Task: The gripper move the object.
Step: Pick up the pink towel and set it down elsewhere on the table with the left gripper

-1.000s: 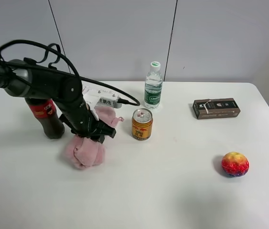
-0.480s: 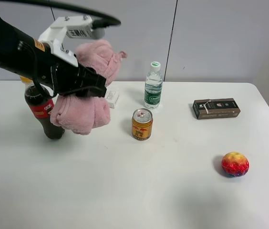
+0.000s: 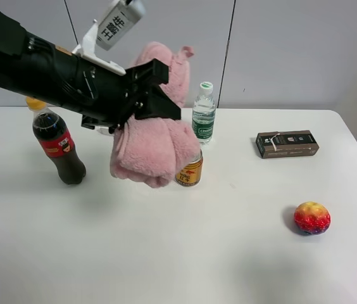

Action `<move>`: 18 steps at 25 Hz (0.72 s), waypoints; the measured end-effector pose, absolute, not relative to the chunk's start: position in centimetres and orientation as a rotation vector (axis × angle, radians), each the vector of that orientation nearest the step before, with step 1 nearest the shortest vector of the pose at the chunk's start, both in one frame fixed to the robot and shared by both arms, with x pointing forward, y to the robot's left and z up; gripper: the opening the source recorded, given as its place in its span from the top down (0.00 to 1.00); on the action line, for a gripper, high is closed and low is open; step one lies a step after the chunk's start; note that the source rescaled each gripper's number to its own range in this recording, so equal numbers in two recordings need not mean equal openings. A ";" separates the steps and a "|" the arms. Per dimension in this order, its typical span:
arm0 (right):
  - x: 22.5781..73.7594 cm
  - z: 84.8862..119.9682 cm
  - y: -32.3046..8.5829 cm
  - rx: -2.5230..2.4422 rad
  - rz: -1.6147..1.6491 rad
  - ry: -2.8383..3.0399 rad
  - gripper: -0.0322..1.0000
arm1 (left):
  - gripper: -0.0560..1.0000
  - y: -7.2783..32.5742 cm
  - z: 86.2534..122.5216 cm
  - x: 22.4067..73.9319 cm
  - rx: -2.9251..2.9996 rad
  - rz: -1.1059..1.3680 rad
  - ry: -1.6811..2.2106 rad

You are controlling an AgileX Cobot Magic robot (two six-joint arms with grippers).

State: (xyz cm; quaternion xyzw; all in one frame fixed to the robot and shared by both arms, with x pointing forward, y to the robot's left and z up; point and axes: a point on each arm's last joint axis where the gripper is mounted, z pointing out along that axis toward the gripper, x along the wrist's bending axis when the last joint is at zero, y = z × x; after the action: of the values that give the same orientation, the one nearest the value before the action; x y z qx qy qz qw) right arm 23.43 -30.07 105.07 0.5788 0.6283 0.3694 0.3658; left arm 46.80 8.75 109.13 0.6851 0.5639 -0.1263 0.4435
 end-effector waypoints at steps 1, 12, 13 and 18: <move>23.4 105.1 -30.1 1.488 0.950 1.615 0.00 | 0.92 7.8 109.0 46.2 1.718 -0.331 1.373; 23.4 105.1 -30.1 1.488 0.950 1.615 0.00 | 0.92 0.8 100.8 45.6 1.888 -0.391 1.421; 23.4 105.1 -30.1 1.488 0.950 1.615 0.00 | 0.92 0.4 100.4 46.0 1.896 -0.386 1.425; 23.4 105.1 -30.1 1.488 0.950 1.615 0.00 | 0.92 -3.0 101.7 49.0 1.846 -0.374 1.363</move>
State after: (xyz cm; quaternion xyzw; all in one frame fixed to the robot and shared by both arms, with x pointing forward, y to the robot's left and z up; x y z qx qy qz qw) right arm 23.43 -30.07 105.07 0.5788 0.6283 0.3694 0.3658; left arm 48.98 -2.96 101.70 0.7287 0.5381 -0.1475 0.3971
